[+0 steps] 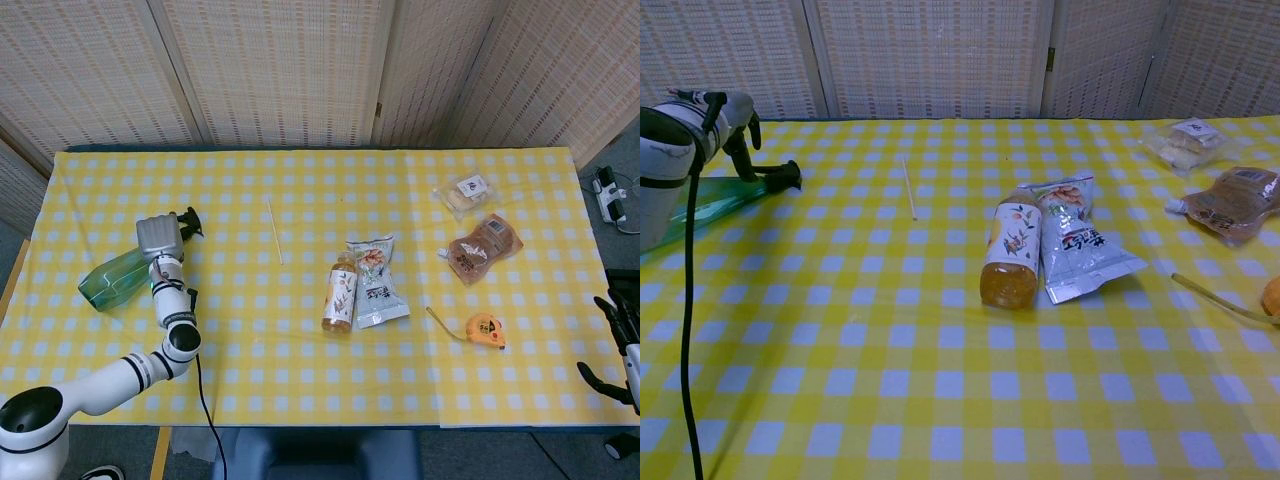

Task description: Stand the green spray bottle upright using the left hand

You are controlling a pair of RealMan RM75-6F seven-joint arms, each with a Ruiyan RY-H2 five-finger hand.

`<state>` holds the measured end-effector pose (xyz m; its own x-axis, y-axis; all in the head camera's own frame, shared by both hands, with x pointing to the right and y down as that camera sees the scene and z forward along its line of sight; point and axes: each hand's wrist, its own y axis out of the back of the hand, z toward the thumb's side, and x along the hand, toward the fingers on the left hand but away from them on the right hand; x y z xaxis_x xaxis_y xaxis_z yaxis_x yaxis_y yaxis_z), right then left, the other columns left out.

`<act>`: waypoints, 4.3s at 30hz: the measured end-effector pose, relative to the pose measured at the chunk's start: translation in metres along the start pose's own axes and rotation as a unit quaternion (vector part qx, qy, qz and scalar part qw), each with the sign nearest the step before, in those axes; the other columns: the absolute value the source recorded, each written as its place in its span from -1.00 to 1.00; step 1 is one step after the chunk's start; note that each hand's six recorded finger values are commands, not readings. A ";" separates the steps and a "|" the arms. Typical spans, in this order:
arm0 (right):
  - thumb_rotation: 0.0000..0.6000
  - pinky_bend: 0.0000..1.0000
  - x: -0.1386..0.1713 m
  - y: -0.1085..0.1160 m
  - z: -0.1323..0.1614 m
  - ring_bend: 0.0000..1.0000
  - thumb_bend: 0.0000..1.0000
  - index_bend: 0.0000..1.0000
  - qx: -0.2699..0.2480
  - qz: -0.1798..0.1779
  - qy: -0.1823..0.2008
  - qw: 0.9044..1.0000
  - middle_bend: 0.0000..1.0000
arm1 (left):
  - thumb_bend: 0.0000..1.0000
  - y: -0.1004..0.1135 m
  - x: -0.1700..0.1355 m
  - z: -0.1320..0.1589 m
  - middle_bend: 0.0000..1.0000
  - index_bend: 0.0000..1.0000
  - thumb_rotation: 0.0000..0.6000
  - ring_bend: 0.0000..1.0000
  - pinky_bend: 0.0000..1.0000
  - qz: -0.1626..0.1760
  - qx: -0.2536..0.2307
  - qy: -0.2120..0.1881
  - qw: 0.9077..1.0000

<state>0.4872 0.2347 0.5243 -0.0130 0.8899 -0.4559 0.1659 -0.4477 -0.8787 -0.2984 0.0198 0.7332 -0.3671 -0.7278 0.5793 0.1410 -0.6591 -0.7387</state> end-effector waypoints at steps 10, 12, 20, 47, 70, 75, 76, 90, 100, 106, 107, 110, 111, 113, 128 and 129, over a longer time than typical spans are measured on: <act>1.00 -1.00 -0.002 -0.002 -0.001 -1.00 -0.39 -1.00 0.000 0.005 -0.003 1.000 -1.00 | -0.36 -0.015 0.020 0.001 1.00 -0.27 1.00 1.00 1.00 -0.038 -0.008 0.013 0.999; 1.00 -1.00 -0.002 0.000 -0.002 -1.00 -0.39 -1.00 -0.002 0.002 -0.006 1.000 -1.00 | -0.36 -0.016 0.024 0.000 1.00 -0.27 1.00 1.00 1.00 -0.040 -0.007 0.019 0.999; 1.00 -1.00 -0.002 0.004 -0.007 -1.00 -0.39 -1.00 -0.004 -0.005 -0.012 1.000 -1.00 | -0.36 -0.021 0.040 -0.009 1.00 -0.26 0.99 1.00 1.00 -0.043 0.008 0.042 0.998; 1.00 -1.00 0.000 0.009 -0.007 -1.00 -0.39 -1.00 -0.005 -0.015 -0.012 1.000 -1.00 | 0.21 -0.030 0.047 -0.018 1.00 0.76 1.00 1.00 1.00 0.000 0.100 0.048 0.994; 1.00 -1.00 0.014 0.012 0.014 -1.00 -0.39 -1.00 -0.016 -0.025 0.035 0.999 -1.00 | 0.24 0.093 -0.054 -0.066 1.00 0.79 1.00 1.00 1.00 0.137 -0.237 -0.101 0.956; 1.00 -1.00 0.012 0.007 0.018 -1.00 -0.39 -1.00 -0.011 -0.019 0.041 0.999 -1.00 | 0.25 0.117 -0.079 -0.109 1.00 0.79 1.00 1.00 1.00 0.135 -0.362 -0.111 0.916; 1.00 -1.00 0.012 0.007 0.018 -1.00 -0.39 -1.00 -0.010 -0.018 0.041 0.999 -1.00 | 0.25 0.120 -0.080 -0.116 1.00 0.79 1.00 1.00 1.00 0.136 -0.378 -0.109 0.909; 1.00 -1.00 0.015 0.008 0.018 -1.00 -0.39 -1.00 -0.010 -0.021 0.042 0.999 -1.00 | 0.25 0.093 -0.084 -0.130 1.00 0.79 1.00 1.00 1.00 0.055 -0.451 -0.096 0.885; 1.00 -1.00 0.019 0.010 0.016 -1.00 -0.39 -1.00 -0.010 -0.025 0.039 0.999 -1.00 | 0.27 0.068 -0.083 -0.117 1.00 0.79 1.00 1.00 1.00 0.067 -0.419 -0.116 0.898; 1.00 -1.00 0.021 0.009 0.015 -1.00 -0.39 -1.00 -0.008 -0.025 0.035 0.999 -1.00 | 0.28 0.049 -0.079 -0.111 1.00 0.79 1.00 1.00 1.00 0.064 -0.413 -0.120 0.900; 1.00 -1.00 0.021 0.010 0.014 -1.00 -0.39 -1.00 -0.008 -0.026 0.034 0.999 -1.00 | 0.28 0.047 -0.077 -0.110 1.00 0.79 1.00 1.00 1.00 0.063 -0.413 -0.119 0.901; 1.00 -1.00 0.021 0.010 0.013 -1.00 -0.39 -1.00 -0.008 -0.026 0.032 0.999 -1.00 | 0.28 0.043 -0.074 -0.108 1.00 0.79 1.00 1.00 1.00 0.063 -0.411 -0.119 0.902; 1.00 -1.00 0.021 0.011 0.013 -1.00 -0.39 -1.00 -0.008 -0.026 0.032 0.999 -1.00 | 0.28 0.042 -0.074 -0.108 1.00 0.79 1.00 1.00 1.00 0.063 -0.410 -0.119 0.902; 1.00 -1.00 0.021 0.011 0.013 -1.00 -0.39 -1.00 -0.008 -0.026 0.032 0.999 -1.00 | 0.28 0.040 -0.072 -0.108 1.00 0.75 1.00 1.00 1.00 0.062 -0.409 -0.118 0.903; 1.00 -1.00 0.021 0.007 0.013 -1.00 -0.39 -1.00 -0.002 -0.017 0.025 1.000 -1.00 | -0.56 0.037 -0.070 -0.107 1.00 -0.08 1.00 1.00 1.00 0.050 -0.406 -0.128 0.903; 1.00 -1.00 0.021 0.007 0.012 -1.00 -0.39 -1.00 -0.002 -0.017 0.024 1.000 -1.00 | -0.59 0.037 -0.070 -0.107 1.00 -0.15 1.00 1.00 1.00 0.050 -0.406 -0.130 0.903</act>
<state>0.4757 0.2495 0.5066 0.0285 0.9081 -0.4177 0.1707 -0.4162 -0.8931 -0.3655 0.0664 0.6280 -0.1477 -0.8655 0.4787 -0.5979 -0.3074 -0.7403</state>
